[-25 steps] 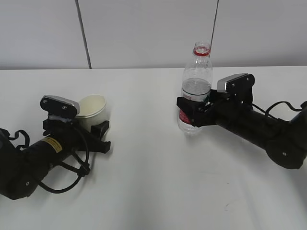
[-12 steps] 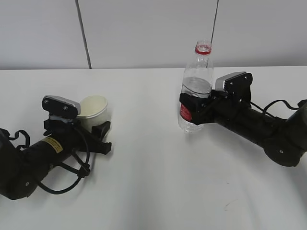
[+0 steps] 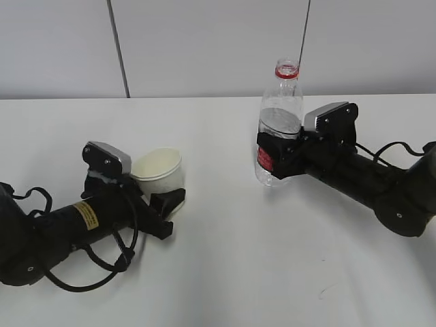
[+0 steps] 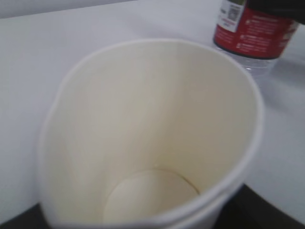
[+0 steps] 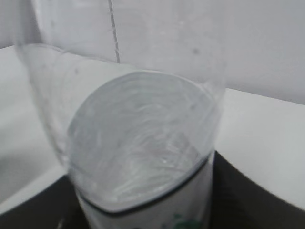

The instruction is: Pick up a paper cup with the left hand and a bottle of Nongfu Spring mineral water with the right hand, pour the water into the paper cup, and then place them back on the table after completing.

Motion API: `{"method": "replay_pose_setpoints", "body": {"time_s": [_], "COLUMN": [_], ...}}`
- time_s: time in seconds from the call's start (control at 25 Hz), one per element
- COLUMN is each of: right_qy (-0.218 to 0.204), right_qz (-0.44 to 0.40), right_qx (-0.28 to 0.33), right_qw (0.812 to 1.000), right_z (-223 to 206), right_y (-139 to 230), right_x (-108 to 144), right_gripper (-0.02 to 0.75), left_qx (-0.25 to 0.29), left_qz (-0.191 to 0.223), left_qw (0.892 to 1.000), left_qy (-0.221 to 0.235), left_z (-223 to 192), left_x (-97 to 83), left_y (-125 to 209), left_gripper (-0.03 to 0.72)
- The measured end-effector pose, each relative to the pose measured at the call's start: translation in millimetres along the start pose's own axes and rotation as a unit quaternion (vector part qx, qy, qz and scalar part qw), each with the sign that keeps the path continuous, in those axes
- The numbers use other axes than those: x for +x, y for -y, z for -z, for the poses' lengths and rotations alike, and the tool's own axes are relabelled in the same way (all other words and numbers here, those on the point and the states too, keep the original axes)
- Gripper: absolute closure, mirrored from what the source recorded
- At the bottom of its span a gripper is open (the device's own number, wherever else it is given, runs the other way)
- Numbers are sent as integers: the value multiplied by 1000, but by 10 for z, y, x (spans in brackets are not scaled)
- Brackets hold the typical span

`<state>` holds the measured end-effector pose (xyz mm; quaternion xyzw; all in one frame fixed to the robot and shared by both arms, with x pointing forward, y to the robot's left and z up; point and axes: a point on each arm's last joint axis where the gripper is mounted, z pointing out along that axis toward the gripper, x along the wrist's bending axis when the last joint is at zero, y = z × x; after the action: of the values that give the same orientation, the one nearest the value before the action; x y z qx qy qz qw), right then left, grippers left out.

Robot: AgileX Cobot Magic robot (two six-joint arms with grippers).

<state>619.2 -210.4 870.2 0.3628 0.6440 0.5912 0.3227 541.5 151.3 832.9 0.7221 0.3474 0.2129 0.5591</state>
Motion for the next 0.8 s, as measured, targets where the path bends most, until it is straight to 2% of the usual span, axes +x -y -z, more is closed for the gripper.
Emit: {"method": "replay_pose_setpoints", "body": {"time_s": [0.12, 0.36, 0.8], "right_qy": [-1, -9, -17], "right_qz": [22, 80, 192], "right_qx": [5, 21, 28], "right_qw": [1000, 997, 981], "right_z": [1, 9, 23], "right_y": [-20, -97, -215], "right_x": [2, 13, 21], "right_gripper": [351, 352, 353], "left_qx": [5, 14, -7], "left_qz": [-3, -19, -48], "left_qw": [999, 996, 988], "left_qy": [42, 92, 147], "left_z": [-4, -33, -157], "left_x": [-92, -293, -644], "left_y": [-5, 0, -134], "left_gripper": [289, 290, 290]}}
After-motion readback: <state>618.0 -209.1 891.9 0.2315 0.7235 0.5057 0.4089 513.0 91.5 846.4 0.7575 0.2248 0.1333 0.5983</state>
